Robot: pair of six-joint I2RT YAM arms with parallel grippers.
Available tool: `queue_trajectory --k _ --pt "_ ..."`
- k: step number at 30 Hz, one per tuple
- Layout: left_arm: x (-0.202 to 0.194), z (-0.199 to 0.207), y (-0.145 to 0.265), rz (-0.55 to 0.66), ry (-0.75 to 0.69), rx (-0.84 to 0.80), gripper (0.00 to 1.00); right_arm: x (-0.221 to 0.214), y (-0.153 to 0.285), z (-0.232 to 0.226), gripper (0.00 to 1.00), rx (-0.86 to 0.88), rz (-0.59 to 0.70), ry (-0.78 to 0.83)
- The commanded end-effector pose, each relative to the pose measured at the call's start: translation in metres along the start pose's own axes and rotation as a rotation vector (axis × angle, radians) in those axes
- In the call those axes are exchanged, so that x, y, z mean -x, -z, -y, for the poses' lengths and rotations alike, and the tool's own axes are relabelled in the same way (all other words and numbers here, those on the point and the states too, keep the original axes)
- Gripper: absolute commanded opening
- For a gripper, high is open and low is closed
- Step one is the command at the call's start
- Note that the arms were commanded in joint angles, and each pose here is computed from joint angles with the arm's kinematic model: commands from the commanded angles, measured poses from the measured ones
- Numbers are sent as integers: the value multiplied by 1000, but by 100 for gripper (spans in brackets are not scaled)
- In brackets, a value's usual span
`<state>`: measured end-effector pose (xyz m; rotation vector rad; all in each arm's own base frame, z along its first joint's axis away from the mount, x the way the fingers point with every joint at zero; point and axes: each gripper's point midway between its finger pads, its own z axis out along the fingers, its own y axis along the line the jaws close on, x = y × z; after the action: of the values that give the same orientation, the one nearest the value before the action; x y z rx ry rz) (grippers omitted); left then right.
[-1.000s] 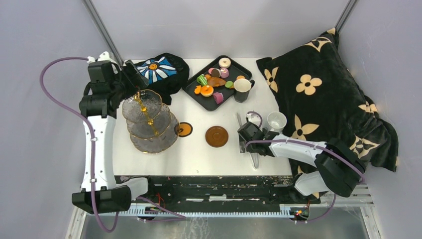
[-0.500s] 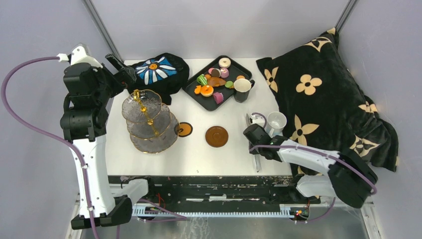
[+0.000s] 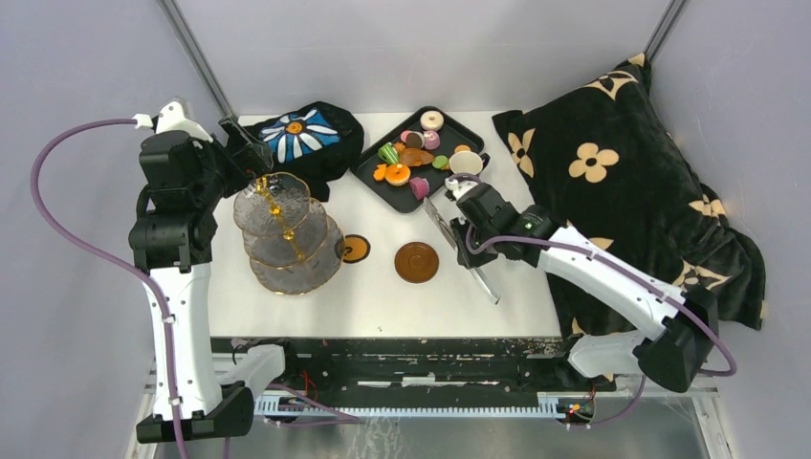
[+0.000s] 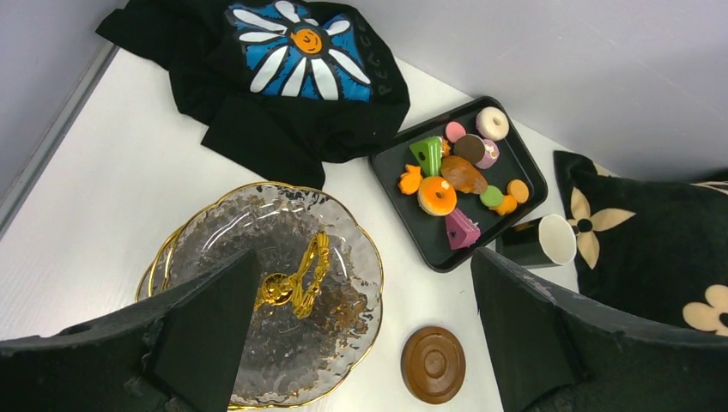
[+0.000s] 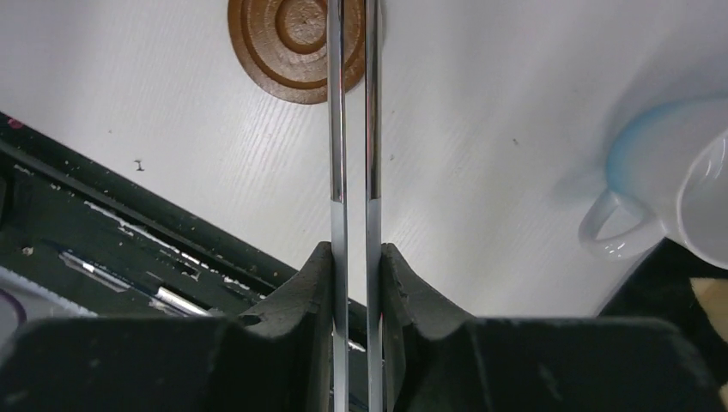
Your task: Serve the afternoon tea
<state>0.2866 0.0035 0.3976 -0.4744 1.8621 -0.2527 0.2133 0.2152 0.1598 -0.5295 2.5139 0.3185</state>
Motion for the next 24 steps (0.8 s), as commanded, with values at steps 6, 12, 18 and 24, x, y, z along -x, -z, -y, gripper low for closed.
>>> queue_trajectory --k 6,12,18,24 --pt "53 46 20 132 13 -168 99 39 16 -20 26 32 -75 81" --pt "32 101 25 75 -43 -315 99 63 11 -13 30 -62 -76 78" --pt "-28 158 6 -86 -166 -421 99 93 -2 -1 39 -152 -79 95" --pt "-30 180 6 -57 -182 -471 100 120 -26 12 44 -163 -92 56"
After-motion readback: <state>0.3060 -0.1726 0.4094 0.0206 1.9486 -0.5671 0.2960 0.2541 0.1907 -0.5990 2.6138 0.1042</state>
